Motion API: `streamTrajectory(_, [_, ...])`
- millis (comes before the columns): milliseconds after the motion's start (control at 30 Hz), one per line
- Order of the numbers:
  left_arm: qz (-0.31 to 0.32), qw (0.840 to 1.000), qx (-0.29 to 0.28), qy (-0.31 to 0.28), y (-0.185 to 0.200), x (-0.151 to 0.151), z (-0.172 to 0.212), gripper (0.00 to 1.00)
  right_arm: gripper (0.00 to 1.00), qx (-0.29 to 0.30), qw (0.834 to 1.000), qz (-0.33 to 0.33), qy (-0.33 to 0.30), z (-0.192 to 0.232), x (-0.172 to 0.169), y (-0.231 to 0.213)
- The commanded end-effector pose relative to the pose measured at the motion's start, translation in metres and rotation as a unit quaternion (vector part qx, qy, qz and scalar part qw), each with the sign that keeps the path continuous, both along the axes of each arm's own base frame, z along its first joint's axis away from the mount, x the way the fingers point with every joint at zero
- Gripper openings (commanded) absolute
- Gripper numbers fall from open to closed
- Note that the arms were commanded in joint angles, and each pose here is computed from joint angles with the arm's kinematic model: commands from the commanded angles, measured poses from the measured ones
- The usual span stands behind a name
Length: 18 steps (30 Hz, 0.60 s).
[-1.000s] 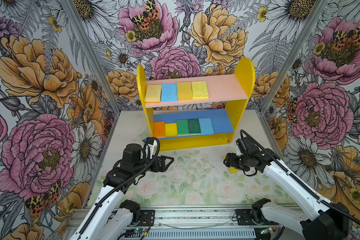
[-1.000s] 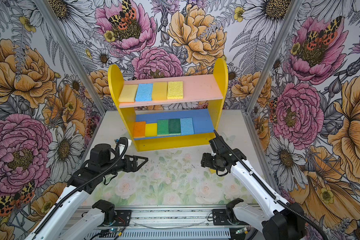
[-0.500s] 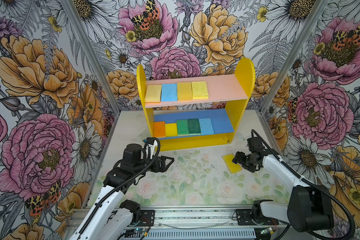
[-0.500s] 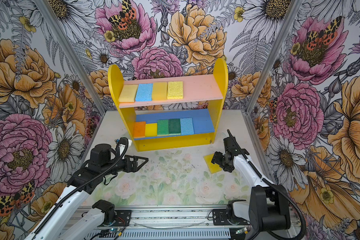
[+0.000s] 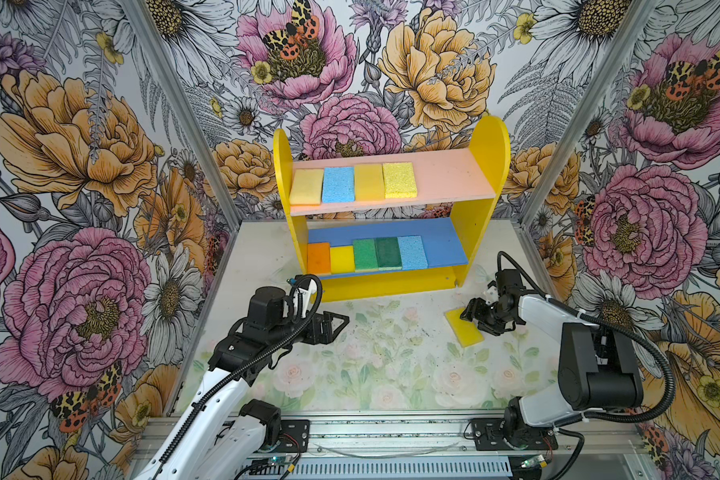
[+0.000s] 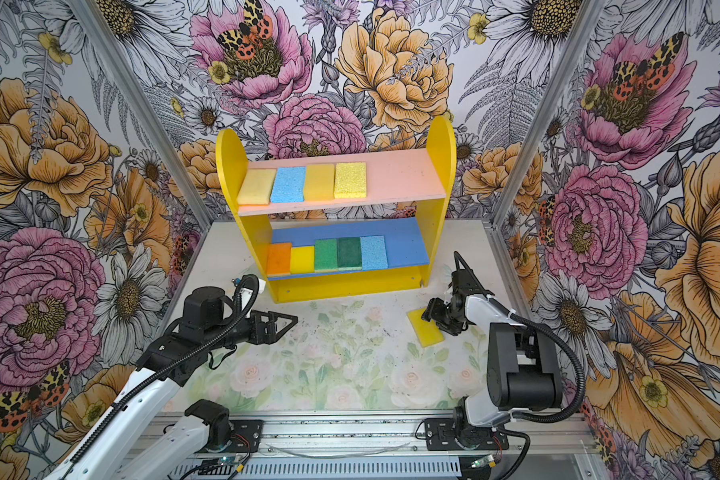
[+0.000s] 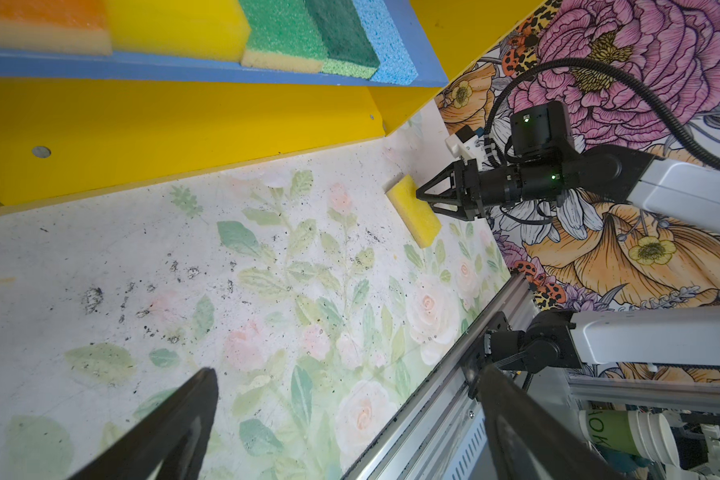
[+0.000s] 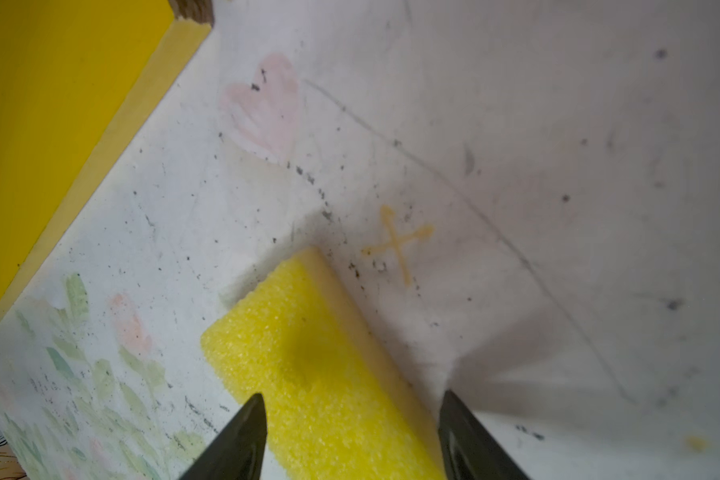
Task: Place and organize the cleaning sponges onto the shelf
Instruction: 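Lower the right gripper and grasp the small yellow sponge's end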
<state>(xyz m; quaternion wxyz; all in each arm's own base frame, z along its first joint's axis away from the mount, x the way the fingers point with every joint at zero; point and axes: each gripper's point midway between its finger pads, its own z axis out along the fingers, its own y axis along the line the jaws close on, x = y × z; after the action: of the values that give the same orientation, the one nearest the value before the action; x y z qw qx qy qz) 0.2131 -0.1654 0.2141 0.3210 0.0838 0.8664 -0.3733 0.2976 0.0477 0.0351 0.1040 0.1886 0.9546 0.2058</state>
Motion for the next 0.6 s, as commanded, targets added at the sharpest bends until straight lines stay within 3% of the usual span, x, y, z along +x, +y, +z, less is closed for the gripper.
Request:
streamTrajectory(0, [0.011, 0.999, -0.015, 0.026, -0.002, 0.005, 0.0, 0.99, 0.63, 0.015, 1.0, 0.017, -0.022, 0.005, 0.011, 0.006])
streamTrajectory(167, [0.043, 0.989, -0.096, 0.102, -0.011, 0.011, -0.016, 0.98, 0.46, 0.011, 1.0, 0.013, -0.019, 0.002, 0.008, 0.006])
streamTrajectory(367, [0.062, 0.976, -0.169, 0.119, -0.016, 0.01, -0.016, 0.98, 0.31, -0.002, 1.0, 0.018, -0.011, -0.005, 0.004, 0.006])
streamTrajectory(567, [0.071, 0.972, -0.173, 0.14, -0.016, 0.009, -0.027, 0.99, 0.29, -0.015, 1.0, 0.024, -0.01, -0.008, 0.003, 0.007])
